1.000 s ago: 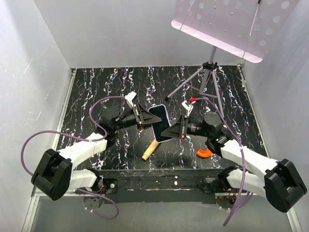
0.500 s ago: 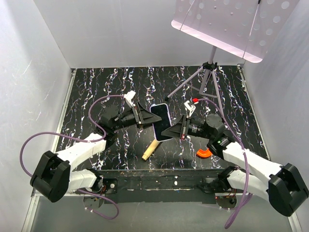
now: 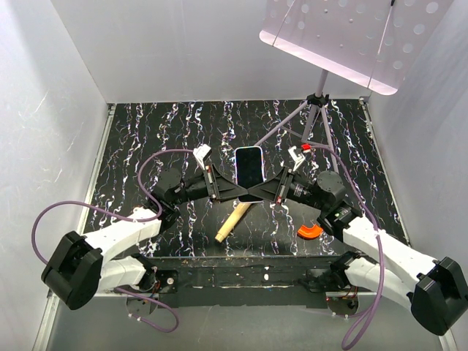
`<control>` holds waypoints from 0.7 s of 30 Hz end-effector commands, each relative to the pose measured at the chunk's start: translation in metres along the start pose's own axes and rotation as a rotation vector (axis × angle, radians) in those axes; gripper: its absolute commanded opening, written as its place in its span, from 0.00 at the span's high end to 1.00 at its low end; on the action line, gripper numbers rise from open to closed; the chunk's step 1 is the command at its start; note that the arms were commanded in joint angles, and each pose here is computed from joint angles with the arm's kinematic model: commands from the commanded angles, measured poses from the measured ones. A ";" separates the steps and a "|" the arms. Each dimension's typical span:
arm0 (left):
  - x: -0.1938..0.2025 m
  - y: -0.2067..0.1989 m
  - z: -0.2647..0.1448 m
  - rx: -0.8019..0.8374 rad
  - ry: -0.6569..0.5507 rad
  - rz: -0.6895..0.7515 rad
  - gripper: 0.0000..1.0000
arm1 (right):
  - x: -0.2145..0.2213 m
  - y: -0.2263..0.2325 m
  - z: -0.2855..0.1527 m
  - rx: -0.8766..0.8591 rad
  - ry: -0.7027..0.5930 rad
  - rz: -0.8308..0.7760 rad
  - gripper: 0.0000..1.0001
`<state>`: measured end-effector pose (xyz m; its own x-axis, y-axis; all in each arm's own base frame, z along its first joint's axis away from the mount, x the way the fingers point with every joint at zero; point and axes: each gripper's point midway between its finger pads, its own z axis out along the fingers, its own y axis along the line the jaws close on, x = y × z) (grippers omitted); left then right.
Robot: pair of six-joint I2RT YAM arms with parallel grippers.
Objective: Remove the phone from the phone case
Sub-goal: Pick up the phone at the center of the board.
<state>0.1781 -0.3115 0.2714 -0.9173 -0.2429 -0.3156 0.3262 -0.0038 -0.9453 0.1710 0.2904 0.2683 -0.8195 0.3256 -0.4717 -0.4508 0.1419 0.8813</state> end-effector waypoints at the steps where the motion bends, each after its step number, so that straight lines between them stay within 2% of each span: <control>1: 0.004 -0.026 0.008 0.091 0.030 0.045 0.84 | -0.026 0.046 0.005 -0.144 -0.070 -0.076 0.99; 4: 0.005 -0.027 0.008 0.110 0.032 0.055 1.00 | -0.027 0.041 0.003 -0.105 -0.052 -0.064 0.98; 10: 0.013 -0.036 0.006 0.137 0.097 0.128 1.00 | -0.042 0.019 -0.013 0.014 0.045 -0.002 0.45; 12: 0.015 -0.038 0.005 0.137 0.120 0.149 1.00 | -0.046 0.018 -0.016 0.001 0.102 0.005 0.35; 15: 0.021 -0.039 0.005 0.139 0.169 0.170 1.00 | -0.044 0.029 -0.016 -0.027 0.222 -0.022 0.34; 21: 0.029 -0.038 0.003 0.130 0.246 0.195 1.00 | -0.040 0.041 -0.019 -0.069 0.322 -0.111 0.36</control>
<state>0.1506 -0.3225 0.2721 -0.9144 -0.0544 -0.4011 0.4036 -0.0446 -0.9139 0.2030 0.2676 0.3076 -0.8655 0.1395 -0.4811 -0.4578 0.1697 0.8727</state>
